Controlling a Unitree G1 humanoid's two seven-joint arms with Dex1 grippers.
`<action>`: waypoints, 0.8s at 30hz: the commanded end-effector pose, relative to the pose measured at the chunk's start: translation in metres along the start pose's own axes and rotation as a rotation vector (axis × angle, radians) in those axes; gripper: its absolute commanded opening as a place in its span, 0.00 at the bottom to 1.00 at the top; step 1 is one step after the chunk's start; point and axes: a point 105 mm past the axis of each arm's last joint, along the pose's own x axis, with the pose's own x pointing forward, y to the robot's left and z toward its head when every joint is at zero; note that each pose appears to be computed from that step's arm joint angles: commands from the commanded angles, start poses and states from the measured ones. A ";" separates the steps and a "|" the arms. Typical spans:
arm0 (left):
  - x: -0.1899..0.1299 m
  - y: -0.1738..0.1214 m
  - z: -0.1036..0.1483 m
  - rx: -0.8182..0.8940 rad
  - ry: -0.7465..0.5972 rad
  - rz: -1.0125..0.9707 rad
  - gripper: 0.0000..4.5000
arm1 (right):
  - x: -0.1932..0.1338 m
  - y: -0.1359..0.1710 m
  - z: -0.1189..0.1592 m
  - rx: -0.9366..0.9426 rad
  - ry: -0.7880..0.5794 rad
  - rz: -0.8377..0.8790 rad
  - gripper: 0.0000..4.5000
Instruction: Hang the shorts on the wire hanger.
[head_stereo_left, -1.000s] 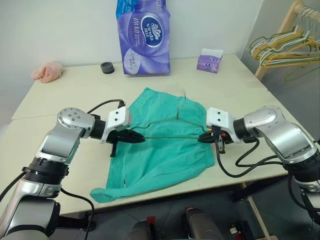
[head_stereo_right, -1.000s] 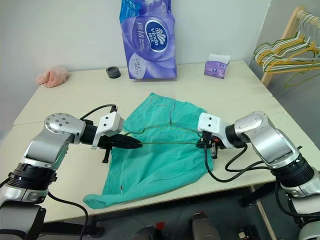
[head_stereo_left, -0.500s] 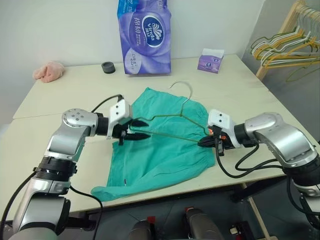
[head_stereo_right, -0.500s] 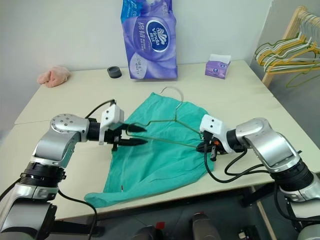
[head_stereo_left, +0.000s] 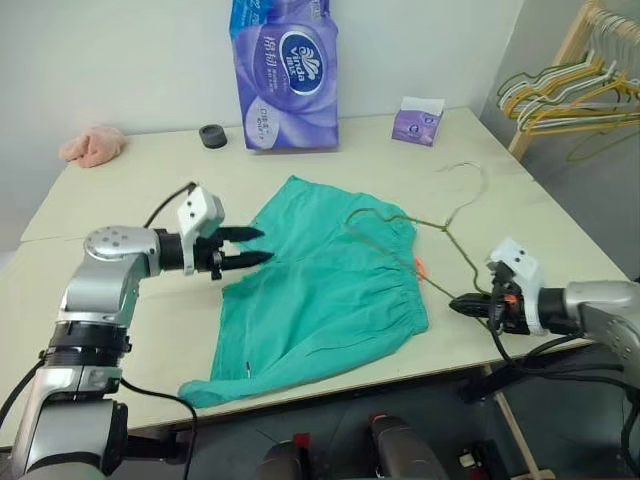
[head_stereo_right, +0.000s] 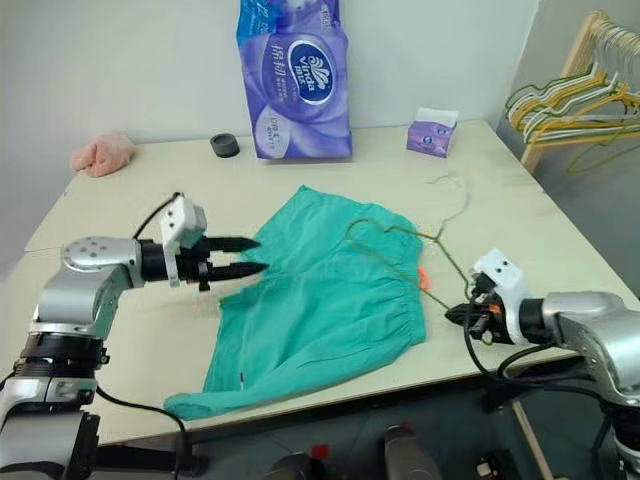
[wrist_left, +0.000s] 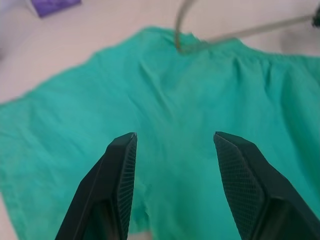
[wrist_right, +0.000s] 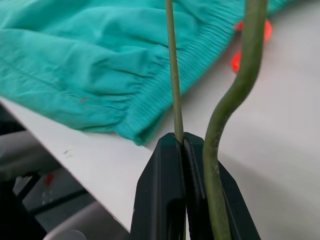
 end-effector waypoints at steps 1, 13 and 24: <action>0.005 -0.008 0.012 0.058 -0.022 -0.062 0.57 | -0.015 -0.010 -0.008 0.083 -0.036 -0.088 0.00; 0.029 -0.007 0.030 0.109 -0.136 -0.042 0.57 | -0.036 -0.010 -0.062 0.298 0.058 -0.133 0.00; 0.021 0.000 0.031 0.123 -0.133 0.015 0.57 | -0.030 -0.003 -0.050 0.275 0.061 -0.053 0.00</action>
